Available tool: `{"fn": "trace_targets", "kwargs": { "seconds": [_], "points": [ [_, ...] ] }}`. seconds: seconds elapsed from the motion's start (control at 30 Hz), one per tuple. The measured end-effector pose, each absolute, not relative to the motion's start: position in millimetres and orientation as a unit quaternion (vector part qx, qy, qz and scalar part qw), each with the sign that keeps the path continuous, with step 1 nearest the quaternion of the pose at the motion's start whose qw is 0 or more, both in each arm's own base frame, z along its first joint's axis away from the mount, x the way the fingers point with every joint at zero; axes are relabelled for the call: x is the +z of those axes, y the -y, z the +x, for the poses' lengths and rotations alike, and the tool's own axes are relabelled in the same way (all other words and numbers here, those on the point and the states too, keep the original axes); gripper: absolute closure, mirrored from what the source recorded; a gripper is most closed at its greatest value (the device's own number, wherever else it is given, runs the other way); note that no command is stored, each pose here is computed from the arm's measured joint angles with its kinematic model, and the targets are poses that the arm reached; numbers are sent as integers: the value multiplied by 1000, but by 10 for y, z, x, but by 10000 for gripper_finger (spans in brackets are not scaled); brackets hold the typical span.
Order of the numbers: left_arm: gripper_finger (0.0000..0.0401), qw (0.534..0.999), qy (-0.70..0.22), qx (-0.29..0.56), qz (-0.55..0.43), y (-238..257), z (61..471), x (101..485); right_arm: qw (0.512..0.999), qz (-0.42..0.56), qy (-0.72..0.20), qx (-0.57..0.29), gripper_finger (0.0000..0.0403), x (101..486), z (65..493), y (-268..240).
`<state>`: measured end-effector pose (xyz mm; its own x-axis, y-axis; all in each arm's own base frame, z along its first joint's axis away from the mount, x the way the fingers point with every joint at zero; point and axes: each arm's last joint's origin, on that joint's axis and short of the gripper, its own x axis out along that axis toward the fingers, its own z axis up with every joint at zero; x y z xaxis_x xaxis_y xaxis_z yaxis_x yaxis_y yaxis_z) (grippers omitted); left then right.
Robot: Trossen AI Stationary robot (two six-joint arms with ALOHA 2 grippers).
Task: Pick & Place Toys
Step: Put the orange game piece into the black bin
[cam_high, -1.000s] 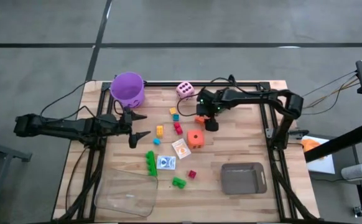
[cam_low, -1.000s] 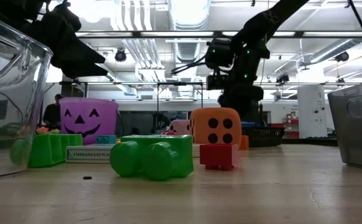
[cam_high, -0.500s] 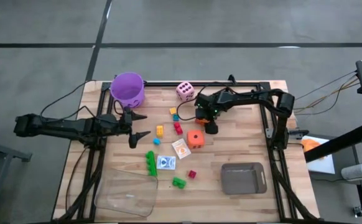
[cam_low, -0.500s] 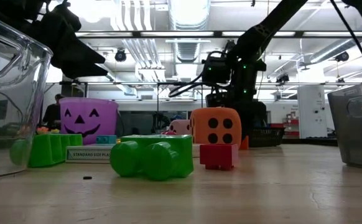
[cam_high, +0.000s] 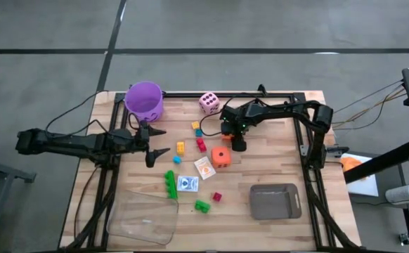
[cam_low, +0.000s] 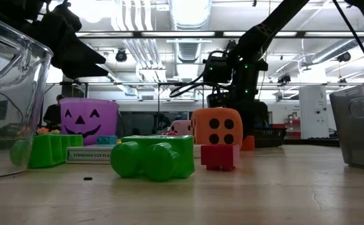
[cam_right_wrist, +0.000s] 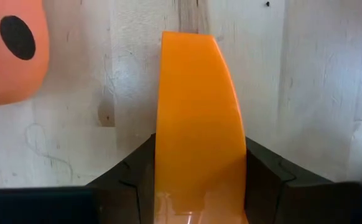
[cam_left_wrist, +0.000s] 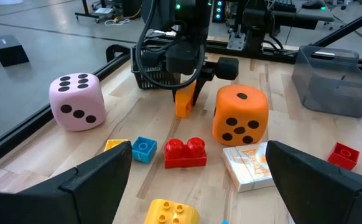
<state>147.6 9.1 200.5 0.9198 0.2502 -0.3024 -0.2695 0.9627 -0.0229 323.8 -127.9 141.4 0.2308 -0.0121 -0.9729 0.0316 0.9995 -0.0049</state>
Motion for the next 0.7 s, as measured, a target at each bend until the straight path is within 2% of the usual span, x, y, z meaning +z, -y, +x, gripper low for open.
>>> {"fn": "trace_targets", "kwargs": {
  "seconds": [0.27,0.5,0.7],
  "points": [
    [31,979,-150,133,-32,-91,1476,2005,802,1,-597,-21,242,1613,3284,1296],
    [31,979,-150,133,-32,-91,1475,2003,837,-21,-546,-24,242,2052,3313,1304],
    [31,979,-152,134,-23,-92,1475,1999,901,-18,-431,29,242,2497,3314,1261]
  ]
}}
